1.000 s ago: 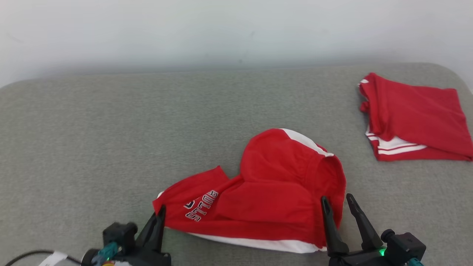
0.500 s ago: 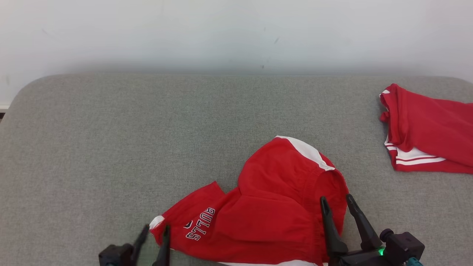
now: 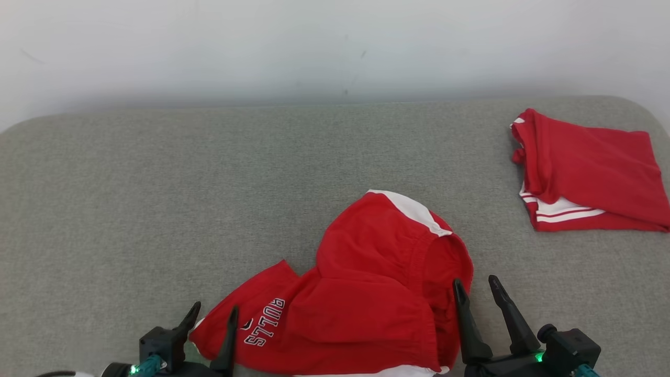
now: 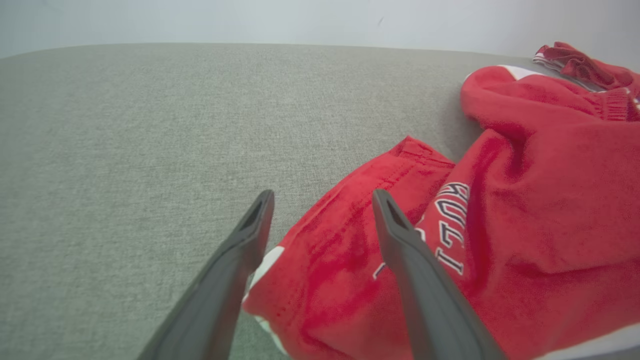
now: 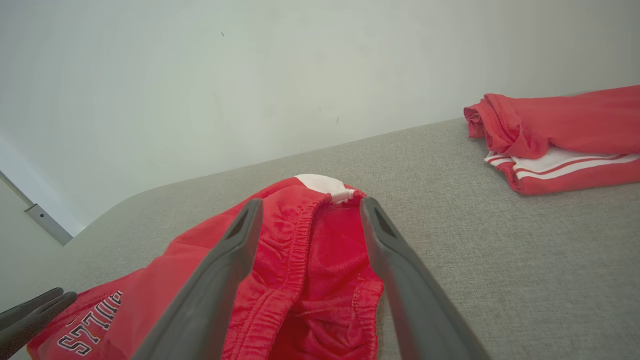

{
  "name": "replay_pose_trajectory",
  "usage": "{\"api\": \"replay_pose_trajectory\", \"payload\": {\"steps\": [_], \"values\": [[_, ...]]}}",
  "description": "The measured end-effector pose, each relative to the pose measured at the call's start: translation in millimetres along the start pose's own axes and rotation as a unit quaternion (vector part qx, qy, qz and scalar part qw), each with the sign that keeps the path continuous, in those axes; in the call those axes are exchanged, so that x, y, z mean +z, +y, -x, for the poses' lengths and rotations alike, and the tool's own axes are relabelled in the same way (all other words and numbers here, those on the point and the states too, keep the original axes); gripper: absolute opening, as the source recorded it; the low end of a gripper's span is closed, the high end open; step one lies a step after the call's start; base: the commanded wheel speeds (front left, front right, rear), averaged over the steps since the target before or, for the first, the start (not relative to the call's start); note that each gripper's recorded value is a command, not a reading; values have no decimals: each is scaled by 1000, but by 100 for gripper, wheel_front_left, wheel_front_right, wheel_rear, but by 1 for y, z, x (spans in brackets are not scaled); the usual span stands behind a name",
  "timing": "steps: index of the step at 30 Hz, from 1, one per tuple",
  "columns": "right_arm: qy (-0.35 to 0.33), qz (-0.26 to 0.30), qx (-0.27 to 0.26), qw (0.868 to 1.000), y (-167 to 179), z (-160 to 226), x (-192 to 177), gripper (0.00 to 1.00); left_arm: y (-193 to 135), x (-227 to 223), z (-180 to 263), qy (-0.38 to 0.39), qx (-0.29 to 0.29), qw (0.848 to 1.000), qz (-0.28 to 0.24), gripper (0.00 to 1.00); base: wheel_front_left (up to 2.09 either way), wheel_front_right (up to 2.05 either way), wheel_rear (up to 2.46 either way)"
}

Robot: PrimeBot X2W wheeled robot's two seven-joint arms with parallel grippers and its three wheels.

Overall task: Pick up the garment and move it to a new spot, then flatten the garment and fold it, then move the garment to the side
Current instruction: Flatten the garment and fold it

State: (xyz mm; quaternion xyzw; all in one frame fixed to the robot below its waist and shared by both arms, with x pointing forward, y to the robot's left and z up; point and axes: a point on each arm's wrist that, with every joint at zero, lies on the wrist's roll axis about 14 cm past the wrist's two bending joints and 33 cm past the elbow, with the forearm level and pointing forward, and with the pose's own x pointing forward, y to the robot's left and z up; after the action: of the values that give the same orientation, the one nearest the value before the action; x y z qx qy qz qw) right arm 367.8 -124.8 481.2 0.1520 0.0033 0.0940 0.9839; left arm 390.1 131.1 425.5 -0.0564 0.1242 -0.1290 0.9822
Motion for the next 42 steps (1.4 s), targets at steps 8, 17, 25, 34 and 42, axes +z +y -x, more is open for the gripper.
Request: {"api": "replay_pose_trajectory", "payload": {"steps": [8, 17, 25, 34, 42], "values": [[-4, 0, -20, 1000, -12, 4, 3, 100, -2, -14, -8, 41, -12, 999, -4, 0, 0, 0, 0], [-4, -1, -27, 1000, -17, 4, 3, 100, -20, 6, -25, 29, -55, 998, -10, 0, 0, 0, 0], [-14, -1, -32, 999, -21, -2, 10, 100, -35, 44, -59, 0, -91, 996, -24, 0, 0, 0, 0], [-18, 1, -59, 998, -38, 4, 13, 100, -38, 36, -89, 5, -90, 996, 3, 0, 0, 0, 0], [-21, -1, -70, 997, -44, 10, 15, 100, -34, 32, -89, 1, -82, 997, 5, 100, 0, 0, 0]]}}
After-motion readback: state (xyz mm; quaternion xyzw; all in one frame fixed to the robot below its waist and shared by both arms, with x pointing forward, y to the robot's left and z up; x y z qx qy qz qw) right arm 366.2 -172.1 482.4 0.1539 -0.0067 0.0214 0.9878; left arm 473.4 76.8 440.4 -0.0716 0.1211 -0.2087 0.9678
